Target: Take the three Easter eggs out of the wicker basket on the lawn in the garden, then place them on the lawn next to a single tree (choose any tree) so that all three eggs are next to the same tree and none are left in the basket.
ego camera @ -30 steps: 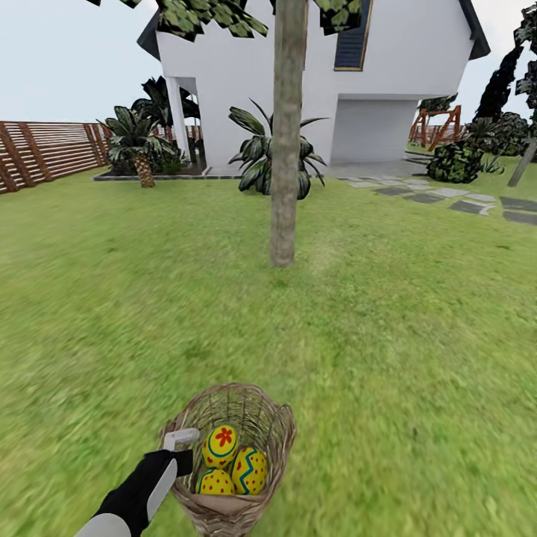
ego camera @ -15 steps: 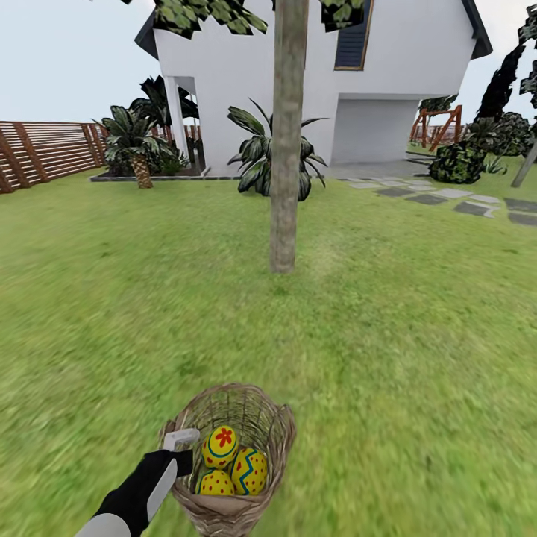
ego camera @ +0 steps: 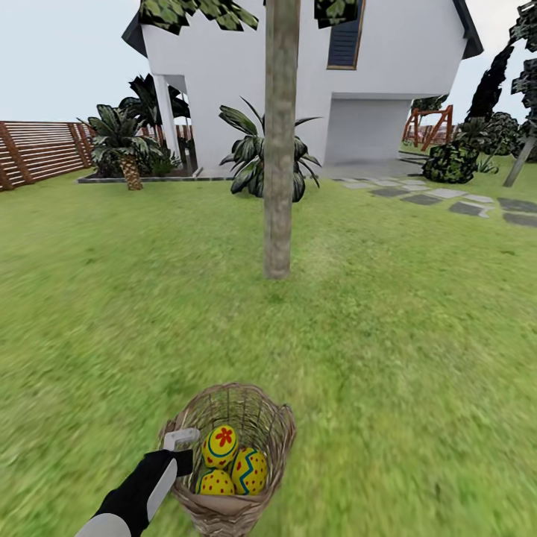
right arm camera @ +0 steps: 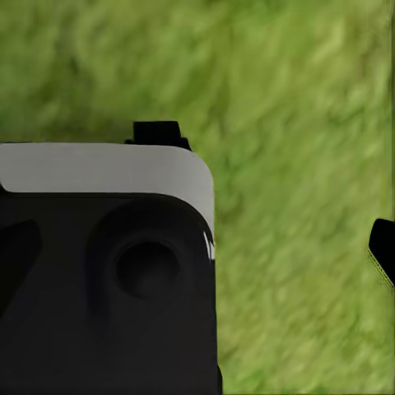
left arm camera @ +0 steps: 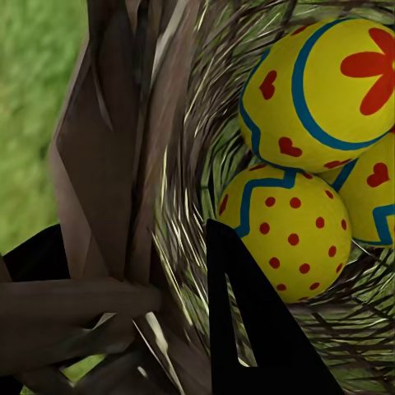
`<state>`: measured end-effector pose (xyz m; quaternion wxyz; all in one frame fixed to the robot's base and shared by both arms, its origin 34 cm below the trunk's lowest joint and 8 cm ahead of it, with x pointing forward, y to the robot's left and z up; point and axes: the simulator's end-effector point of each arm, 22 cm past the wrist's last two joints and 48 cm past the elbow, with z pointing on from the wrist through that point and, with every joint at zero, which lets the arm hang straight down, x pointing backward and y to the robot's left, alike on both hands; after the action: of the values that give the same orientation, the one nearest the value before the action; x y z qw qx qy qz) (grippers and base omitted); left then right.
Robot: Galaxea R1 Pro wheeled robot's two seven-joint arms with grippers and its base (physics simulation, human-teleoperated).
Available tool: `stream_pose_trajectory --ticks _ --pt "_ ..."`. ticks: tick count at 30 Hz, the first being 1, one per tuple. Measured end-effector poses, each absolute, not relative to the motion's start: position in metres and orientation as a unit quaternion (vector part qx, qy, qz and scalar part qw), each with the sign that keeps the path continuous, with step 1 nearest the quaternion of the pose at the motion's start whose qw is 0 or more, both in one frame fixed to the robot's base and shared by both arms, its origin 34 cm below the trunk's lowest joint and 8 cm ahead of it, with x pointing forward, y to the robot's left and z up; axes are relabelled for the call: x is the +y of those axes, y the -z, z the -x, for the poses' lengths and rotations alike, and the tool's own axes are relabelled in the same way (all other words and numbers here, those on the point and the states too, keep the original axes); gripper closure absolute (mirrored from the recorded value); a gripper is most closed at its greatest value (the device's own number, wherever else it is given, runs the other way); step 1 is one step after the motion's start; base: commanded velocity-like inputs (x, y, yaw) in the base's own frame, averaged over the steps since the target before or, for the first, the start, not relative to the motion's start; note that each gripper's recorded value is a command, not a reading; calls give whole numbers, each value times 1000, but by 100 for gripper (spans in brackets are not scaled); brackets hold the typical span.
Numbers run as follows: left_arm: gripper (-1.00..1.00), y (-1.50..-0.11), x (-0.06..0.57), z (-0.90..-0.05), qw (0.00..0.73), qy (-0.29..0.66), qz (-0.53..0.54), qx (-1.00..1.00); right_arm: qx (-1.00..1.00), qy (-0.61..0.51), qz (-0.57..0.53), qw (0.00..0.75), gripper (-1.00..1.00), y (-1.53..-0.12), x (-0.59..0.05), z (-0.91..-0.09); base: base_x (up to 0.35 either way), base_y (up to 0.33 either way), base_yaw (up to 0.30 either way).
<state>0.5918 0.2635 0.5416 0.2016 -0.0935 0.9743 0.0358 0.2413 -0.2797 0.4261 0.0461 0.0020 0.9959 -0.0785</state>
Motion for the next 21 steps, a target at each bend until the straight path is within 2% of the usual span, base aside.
stream_pose_trajectory --ticks 21 --pt "100 -541 263 -591 200 -36 94 975 996 78 -1 45 -100 -426 -280 -240 332 0 0"
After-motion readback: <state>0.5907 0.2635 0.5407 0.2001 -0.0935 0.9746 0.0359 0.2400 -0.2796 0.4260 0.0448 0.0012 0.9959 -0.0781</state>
